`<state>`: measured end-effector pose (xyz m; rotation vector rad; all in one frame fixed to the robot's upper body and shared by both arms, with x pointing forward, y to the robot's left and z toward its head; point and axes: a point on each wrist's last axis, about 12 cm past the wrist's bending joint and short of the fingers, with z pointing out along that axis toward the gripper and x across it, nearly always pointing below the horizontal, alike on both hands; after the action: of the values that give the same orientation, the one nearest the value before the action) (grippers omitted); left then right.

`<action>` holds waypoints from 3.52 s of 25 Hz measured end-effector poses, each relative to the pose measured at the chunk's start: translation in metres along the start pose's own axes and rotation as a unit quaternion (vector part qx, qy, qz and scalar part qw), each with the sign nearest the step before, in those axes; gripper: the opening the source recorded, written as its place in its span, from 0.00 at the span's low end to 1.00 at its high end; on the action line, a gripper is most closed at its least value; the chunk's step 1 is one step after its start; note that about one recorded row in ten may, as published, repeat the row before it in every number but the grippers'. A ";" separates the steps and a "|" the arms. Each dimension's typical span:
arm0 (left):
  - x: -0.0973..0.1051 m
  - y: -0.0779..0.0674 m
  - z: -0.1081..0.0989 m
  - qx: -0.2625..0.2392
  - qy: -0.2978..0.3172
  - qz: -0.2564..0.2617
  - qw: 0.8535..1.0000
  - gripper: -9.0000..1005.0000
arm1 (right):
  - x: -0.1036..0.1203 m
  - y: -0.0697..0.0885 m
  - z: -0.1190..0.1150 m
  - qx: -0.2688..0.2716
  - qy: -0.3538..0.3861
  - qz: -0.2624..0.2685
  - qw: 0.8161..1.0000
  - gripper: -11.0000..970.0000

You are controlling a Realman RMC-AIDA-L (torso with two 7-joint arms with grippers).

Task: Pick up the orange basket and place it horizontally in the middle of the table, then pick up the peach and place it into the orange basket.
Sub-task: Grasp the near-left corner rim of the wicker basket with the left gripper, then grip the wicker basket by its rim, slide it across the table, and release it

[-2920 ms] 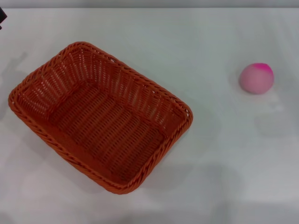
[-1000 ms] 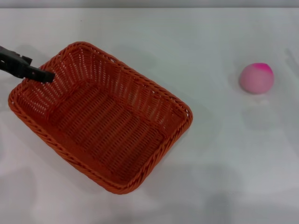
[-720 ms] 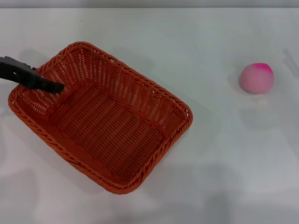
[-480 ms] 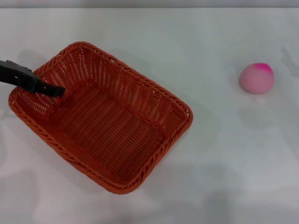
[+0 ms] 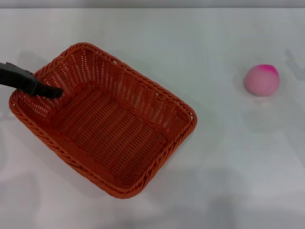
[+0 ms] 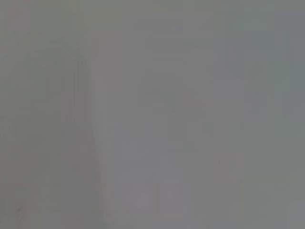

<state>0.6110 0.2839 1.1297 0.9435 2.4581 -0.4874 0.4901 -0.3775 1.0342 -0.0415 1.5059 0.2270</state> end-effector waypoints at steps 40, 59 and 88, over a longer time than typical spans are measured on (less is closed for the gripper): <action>-0.034 -0.020 -0.011 0.013 -0.017 -0.106 0.994 0.19 | -0.001 -0.001 0.001 0.002 0.001 -0.014 1.000 0.88; -0.050 -0.033 -0.008 0.058 -0.024 -0.321 0.945 0.16 | -0.001 -0.005 -0.002 0.005 0.006 -0.024 1.000 0.88; -0.058 -0.059 0.026 0.090 0.001 -0.414 0.906 0.16 | -0.001 -0.011 -0.001 0.012 0.019 -0.036 0.999 0.88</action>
<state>0.6159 0.1991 1.1488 -0.1119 2.7600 -0.9909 0.4912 -0.3888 1.0340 -0.0804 1.5421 0.1508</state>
